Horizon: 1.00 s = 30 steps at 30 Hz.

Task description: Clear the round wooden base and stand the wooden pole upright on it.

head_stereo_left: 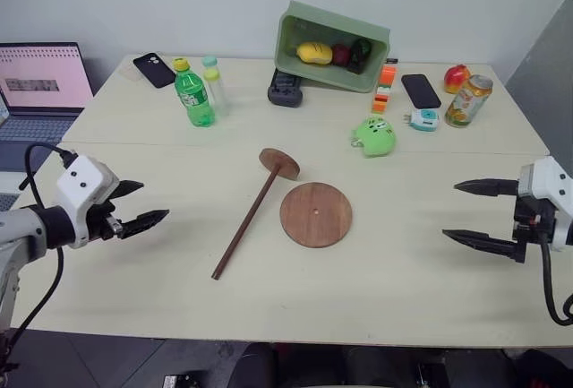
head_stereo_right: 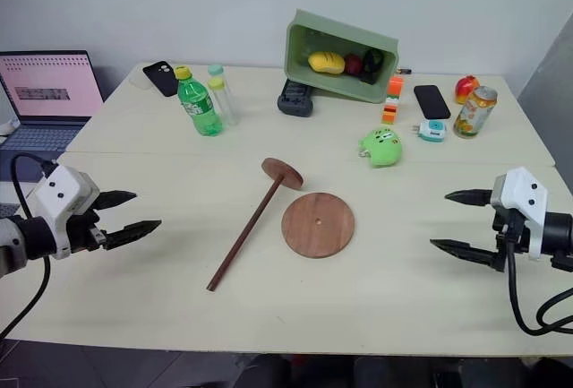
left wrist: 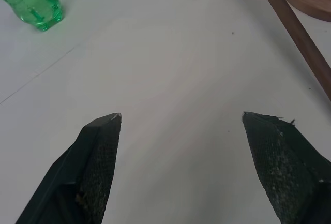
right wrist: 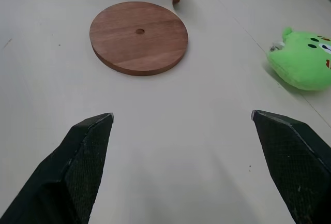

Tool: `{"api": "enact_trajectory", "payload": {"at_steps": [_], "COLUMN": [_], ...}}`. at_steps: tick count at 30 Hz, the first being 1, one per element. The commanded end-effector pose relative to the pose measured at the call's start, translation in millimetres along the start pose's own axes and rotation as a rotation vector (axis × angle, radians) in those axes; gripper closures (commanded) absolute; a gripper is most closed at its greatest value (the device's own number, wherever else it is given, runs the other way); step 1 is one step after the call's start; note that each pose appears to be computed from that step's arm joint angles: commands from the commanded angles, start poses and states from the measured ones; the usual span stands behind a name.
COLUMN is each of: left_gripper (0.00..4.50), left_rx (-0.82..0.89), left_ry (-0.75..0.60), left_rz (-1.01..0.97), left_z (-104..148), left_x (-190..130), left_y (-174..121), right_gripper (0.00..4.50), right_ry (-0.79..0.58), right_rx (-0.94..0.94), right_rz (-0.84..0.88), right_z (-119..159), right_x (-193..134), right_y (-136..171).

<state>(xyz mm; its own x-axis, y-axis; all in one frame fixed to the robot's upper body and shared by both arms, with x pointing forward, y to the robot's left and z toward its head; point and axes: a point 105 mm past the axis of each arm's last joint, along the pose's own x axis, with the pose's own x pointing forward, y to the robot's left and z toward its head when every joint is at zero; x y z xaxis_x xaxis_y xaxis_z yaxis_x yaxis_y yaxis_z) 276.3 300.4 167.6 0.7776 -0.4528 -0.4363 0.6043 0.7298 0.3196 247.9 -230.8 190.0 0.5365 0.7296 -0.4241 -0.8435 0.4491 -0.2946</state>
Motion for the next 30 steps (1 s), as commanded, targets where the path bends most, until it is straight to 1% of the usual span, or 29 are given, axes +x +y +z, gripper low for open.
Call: {"api": "enact_trajectory", "payload": {"at_steps": [1,11,14,18,20,22,24,28,30], "left_gripper": [0.63,0.63,0.63,0.63,0.63,0.63,0.63,0.63,0.63], "left_rx": [0.037,0.031,0.025,-0.033,-0.038,-0.072,-0.073,-0.124,-0.129], "left_ry": [-0.002,0.023,0.024,0.005,0.060,0.061,0.091,0.133,0.173], "left_rz": [0.004,0.054,0.040,-0.015,-0.029,-0.065,-0.086,-0.164,-0.187], "left_z": [7.3,10.3,14.2,30.2,32.5,42.0,51.1,73.0,76.5], "left_x": [-4.8,3.0,10.0,27.1,40.2,51.8,61.5,81.9,87.9], "left_y": [4.7,16.0,11.5,-5.6,-15.2,-26.3,-32.3,-45.9,-50.1], "right_gripper": [0.00,0.00,0.00,0.00,0.00,0.00,0.00,0.00,0.00], "right_ry": [-0.039,-0.056,-0.067,-0.106,-0.152,-0.195,-0.235,-0.267,-0.263], "right_rx": [-0.041,-0.036,-0.041,-0.044,-0.034,-0.019,0.008,0.036,0.033], "right_rz": [-0.018,-0.021,-0.016,0.017,0.050,0.077,0.093,0.107,0.115], "right_z": [12.8,12.3,15.1,24.3,32.9,41.1,48.3,57.9,59.6], "right_x": [-3.0,1.4,4.1,13.7,22.0,31.4,41.5,60.4,67.0], "right_y": [-0.8,3.4,5.6,15.5,24.9,34.2,42.1,53.0,56.5]}}
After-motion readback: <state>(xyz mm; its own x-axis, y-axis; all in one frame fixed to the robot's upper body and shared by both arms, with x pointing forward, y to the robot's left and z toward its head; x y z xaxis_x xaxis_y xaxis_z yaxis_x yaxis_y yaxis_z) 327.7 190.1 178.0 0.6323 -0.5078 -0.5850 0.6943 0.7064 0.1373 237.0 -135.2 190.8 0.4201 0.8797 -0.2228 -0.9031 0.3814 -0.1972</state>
